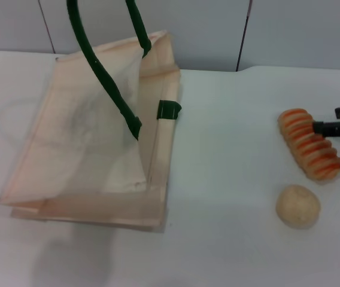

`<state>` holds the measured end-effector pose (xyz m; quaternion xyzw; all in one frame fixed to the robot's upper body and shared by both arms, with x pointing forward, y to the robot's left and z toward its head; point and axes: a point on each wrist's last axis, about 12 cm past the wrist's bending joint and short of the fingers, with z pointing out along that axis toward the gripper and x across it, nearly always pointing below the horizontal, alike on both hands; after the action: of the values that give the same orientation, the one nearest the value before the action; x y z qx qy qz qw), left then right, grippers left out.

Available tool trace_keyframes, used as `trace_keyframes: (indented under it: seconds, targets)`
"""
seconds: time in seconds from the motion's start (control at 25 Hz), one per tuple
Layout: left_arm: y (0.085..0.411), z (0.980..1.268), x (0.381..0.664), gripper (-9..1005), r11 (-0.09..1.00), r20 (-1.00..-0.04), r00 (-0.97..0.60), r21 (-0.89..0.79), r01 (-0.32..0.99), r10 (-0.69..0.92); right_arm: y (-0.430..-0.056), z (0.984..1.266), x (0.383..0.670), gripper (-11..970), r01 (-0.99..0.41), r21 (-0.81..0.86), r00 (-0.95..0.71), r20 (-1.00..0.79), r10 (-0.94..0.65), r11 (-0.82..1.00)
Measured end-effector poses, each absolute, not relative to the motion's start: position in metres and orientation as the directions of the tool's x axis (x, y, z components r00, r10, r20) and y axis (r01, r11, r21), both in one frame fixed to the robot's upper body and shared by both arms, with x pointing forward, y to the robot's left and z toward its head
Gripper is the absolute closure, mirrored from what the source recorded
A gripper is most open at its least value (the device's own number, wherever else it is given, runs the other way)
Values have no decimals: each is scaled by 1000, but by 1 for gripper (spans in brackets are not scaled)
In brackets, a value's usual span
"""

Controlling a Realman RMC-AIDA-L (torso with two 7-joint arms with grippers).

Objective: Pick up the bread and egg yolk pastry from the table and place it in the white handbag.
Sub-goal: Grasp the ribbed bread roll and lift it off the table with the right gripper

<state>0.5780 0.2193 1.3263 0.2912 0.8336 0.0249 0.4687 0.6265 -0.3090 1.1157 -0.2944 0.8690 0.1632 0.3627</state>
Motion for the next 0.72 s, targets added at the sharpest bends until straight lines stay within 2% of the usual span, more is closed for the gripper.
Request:
trace_keyframes:
  seconds: [0.44,0.72]
  targets:
    - [217,1323,580,884,820,-756,-394,320,475,523,-296,1121,632,211,-687,101,-599,-639,-482,720]
    - [214,1322,581,884,815,-756,-386,324,481,529,-294,1119,631,209,-659,144,-644,-616,-455,738]
